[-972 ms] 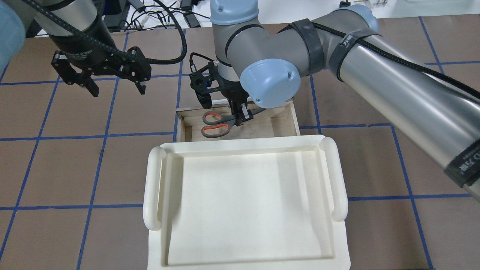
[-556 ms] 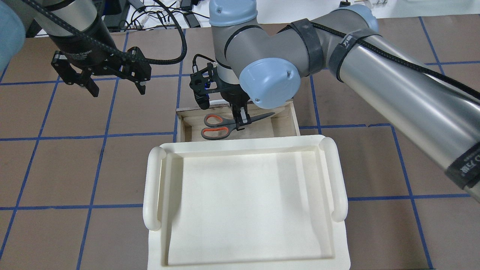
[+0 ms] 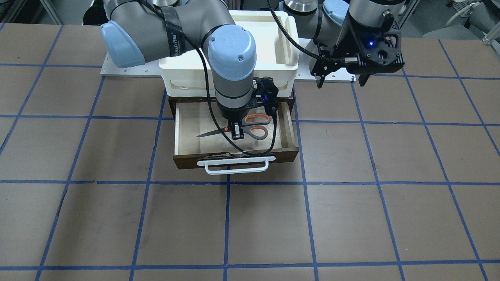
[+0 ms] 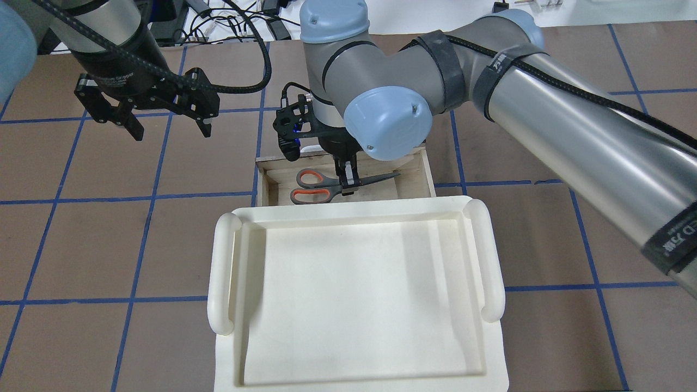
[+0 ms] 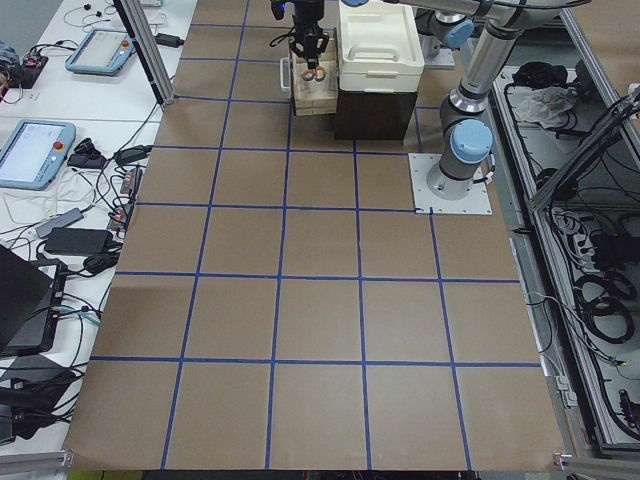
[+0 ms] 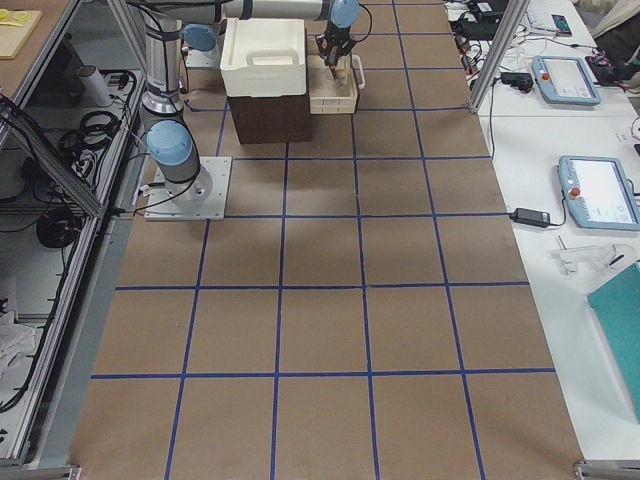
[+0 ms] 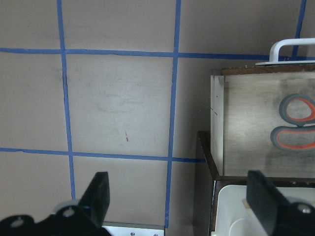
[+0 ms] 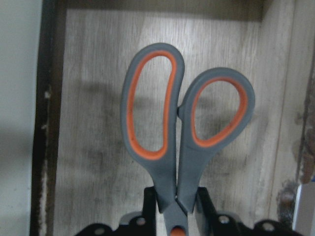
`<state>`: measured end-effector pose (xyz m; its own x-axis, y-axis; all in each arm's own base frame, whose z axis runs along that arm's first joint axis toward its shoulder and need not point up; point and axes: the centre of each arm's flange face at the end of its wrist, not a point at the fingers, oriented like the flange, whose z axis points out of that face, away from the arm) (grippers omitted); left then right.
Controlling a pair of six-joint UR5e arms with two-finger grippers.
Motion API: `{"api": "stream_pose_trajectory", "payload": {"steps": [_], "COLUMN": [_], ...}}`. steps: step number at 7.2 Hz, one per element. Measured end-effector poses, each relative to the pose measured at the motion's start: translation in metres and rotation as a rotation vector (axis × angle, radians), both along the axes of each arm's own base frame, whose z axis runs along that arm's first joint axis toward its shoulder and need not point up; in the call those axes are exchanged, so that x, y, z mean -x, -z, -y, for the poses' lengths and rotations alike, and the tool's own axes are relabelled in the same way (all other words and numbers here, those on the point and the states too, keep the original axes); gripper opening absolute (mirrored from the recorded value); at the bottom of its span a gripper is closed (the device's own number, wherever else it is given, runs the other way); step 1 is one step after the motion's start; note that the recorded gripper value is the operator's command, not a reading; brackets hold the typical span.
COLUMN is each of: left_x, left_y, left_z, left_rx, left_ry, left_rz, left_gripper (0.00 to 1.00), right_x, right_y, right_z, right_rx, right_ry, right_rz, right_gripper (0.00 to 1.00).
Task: Put scissors in drawer and close it
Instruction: 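Lower the scissors into the drawer and open the right gripper, then raise the right gripper away from the drawer while the left arm moves toward the drawer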
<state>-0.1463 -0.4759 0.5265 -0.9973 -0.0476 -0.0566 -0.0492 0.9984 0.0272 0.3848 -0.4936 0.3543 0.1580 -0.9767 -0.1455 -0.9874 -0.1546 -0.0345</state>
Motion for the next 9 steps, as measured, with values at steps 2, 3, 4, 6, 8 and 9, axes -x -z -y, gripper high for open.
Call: {"api": "stream_pose_trajectory", "payload": {"steps": [2,3,4,6,8,9], "left_x": [0.0,0.0,0.0,0.001,0.004,0.013], "left_y": [0.0,0.0,0.0,0.001,0.009,0.017], "left_z": [0.0,0.0,0.0,0.0,0.015,0.031], "left_rx": [-0.001,-0.001,-0.001,-0.001,0.014,0.06], "left_ry": [0.0,0.0,0.0,0.0,-0.032,-0.075], "left_rz": [-0.001,-0.002,-0.002,-0.005,-0.02,-0.037], "left_gripper": [1.0,1.0,1.0,1.0,0.99,0.99], "right_x": [-0.001,-0.002,-0.002,0.001,0.016,0.031], "right_y": [-0.001,-0.001,-0.002,-0.015,-0.05,-0.066], "right_z": [0.0,0.0,0.0,0.0,-0.001,0.003], "right_rx": [0.006,0.009,0.011,0.035,0.078,0.093], "right_ry": [0.002,0.005,0.024,0.143,0.527,0.739], "right_rz": [0.005,0.007,0.006,-0.002,-0.015,-0.017], "right_gripper": [1.0,1.0,1.0,1.0,1.0,1.0]}}
